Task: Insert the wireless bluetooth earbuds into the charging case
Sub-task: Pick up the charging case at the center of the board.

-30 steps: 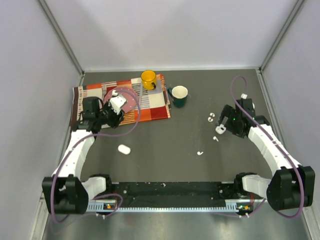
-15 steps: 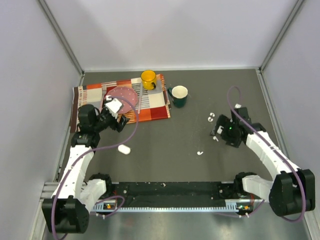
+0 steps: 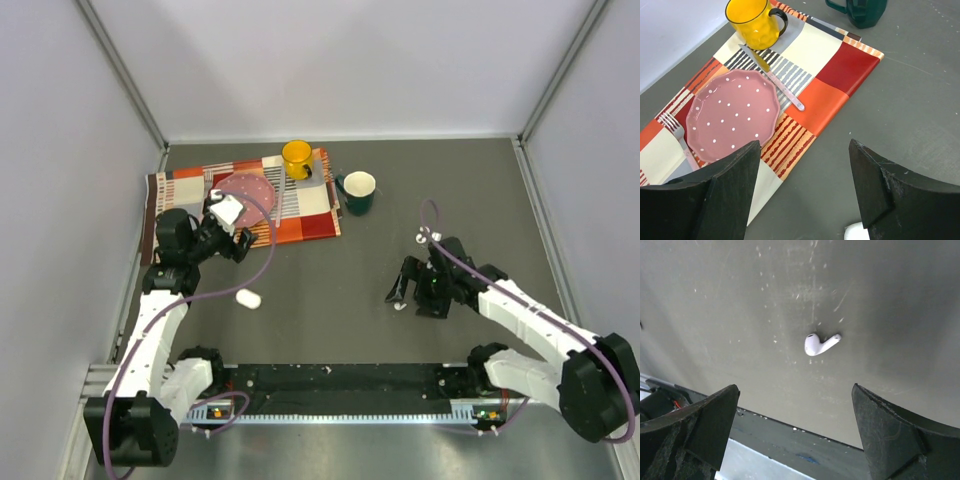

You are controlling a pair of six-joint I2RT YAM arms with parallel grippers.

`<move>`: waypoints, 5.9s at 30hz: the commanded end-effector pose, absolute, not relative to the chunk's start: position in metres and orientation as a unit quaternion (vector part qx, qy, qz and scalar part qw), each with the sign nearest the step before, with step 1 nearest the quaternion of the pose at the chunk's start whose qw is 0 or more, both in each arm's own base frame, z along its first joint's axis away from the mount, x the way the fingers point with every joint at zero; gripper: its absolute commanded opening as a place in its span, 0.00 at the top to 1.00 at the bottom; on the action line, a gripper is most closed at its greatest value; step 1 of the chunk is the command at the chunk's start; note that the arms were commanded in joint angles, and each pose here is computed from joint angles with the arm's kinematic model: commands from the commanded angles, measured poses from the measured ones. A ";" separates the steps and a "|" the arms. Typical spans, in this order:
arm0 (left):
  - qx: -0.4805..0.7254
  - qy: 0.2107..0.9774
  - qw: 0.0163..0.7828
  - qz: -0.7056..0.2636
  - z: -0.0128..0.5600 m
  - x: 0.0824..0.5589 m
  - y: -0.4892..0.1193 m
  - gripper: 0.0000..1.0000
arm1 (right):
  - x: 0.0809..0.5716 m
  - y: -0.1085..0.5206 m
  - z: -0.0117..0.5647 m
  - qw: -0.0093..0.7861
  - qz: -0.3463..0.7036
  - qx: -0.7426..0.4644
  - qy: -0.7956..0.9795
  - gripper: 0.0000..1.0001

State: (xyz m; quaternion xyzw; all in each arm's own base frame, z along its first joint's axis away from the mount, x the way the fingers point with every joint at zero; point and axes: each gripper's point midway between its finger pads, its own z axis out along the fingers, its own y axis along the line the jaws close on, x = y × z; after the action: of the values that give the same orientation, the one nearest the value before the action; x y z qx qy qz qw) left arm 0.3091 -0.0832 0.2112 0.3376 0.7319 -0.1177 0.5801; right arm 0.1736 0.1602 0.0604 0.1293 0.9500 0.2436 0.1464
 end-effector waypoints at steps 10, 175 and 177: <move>0.340 0.720 0.597 -0.100 0.218 0.314 -0.085 0.23 | 0.184 0.196 0.044 0.142 0.237 0.145 0.950 0.03; 0.201 0.562 0.673 -0.437 0.302 0.273 -0.389 0.05 | 0.280 0.199 0.286 0.307 0.554 0.400 0.663 1.00; 0.199 0.563 0.673 -0.435 0.300 0.274 -0.391 0.08 | 0.279 0.201 0.285 0.304 0.555 0.400 0.663 1.00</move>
State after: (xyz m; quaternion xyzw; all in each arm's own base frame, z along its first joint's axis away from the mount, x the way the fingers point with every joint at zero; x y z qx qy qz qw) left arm 0.2673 -0.3882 0.2601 0.2270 0.6078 -0.4237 0.6321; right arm 0.2751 0.1939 0.2475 0.4158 0.6937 0.5141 0.2854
